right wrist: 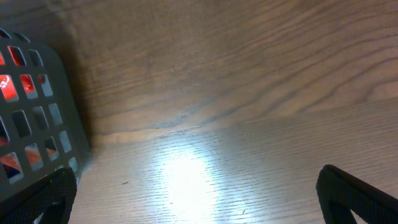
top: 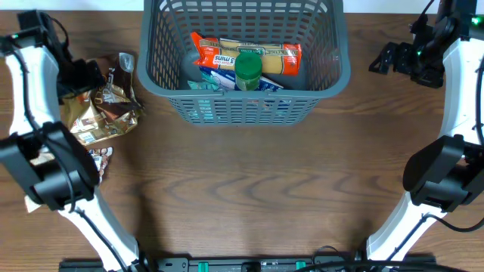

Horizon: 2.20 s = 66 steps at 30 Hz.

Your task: Pack container

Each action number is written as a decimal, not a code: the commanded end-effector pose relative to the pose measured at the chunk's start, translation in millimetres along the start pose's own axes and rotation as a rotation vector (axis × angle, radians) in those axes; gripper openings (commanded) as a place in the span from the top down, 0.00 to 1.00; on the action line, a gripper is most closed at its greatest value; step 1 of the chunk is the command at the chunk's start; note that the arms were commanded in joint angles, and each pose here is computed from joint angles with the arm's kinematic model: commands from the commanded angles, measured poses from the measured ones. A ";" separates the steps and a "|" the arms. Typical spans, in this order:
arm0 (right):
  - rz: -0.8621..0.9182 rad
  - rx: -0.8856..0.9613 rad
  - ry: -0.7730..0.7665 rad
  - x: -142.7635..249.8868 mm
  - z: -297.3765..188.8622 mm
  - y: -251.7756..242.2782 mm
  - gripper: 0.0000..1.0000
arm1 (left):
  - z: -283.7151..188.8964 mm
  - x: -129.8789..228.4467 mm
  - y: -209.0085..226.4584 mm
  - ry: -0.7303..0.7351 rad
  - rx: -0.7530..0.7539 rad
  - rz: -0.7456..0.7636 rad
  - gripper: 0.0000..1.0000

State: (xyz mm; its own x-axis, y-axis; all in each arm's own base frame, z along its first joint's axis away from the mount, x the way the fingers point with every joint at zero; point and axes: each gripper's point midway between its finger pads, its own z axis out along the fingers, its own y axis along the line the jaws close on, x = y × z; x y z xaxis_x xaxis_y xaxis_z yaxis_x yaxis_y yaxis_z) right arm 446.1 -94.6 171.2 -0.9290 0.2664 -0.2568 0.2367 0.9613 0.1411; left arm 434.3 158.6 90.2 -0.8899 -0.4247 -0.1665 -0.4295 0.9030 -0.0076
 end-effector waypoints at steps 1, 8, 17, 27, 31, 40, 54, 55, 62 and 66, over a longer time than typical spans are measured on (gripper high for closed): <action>-0.018 -0.007 0.009 0.8 4.1 4.6 0.01 | 25.0 4.7 -1.5 0.049 0.014 0.068 0.01; -0.003 -0.007 0.012 1.5 4.0 4.8 0.01 | 95.0 15.9 -0.3 0.153 0.011 0.099 0.02; -0.007 -0.008 0.031 6.2 4.3 7.5 0.01 | 120.0 29.9 -14.0 0.215 0.101 0.162 0.73; -0.007 -0.008 0.039 8.1 4.3 8.2 0.01 | 86.0 21.8 -18.2 0.166 0.103 0.171 0.94; -0.007 -0.008 0.048 10.5 4.3 8.5 0.01 | 42.5 11.8 -25.2 0.089 0.124 0.180 0.94; -0.008 -0.007 0.063 14.2 4.2 8.4 0.01 | -92.0 1.3 -30.5 -0.173 0.161 0.174 0.94; -0.034 -0.008 0.072 16.4 4.0 8.4 0.01 | -206.9 22.7 -34.6 -0.422 0.168 0.230 0.95; -0.034 -0.009 0.074 16.8 4.0 8.4 0.01 | -219.7 23.3 -39.3 -0.465 0.171 0.255 0.94; -0.033 -0.008 0.085 19.6 3.7 8.3 0.01 | -325.5 29.4 -91.7 -0.847 0.211 0.460 0.94; -0.031 -0.008 0.095 22.0 3.6 8.2 0.01 | -377.8 36.2 -122.6 -1.037 0.272 0.526 0.94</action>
State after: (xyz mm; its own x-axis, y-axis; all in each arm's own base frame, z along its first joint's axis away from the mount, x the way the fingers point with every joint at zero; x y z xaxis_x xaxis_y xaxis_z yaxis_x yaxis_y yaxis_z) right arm 428.9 -86.1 166.9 -0.9495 0.2559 -0.1816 0.2324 0.9623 0.1409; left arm 411.2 27.5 404.5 -0.4979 0.0807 -0.8635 0.0595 0.9965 0.0588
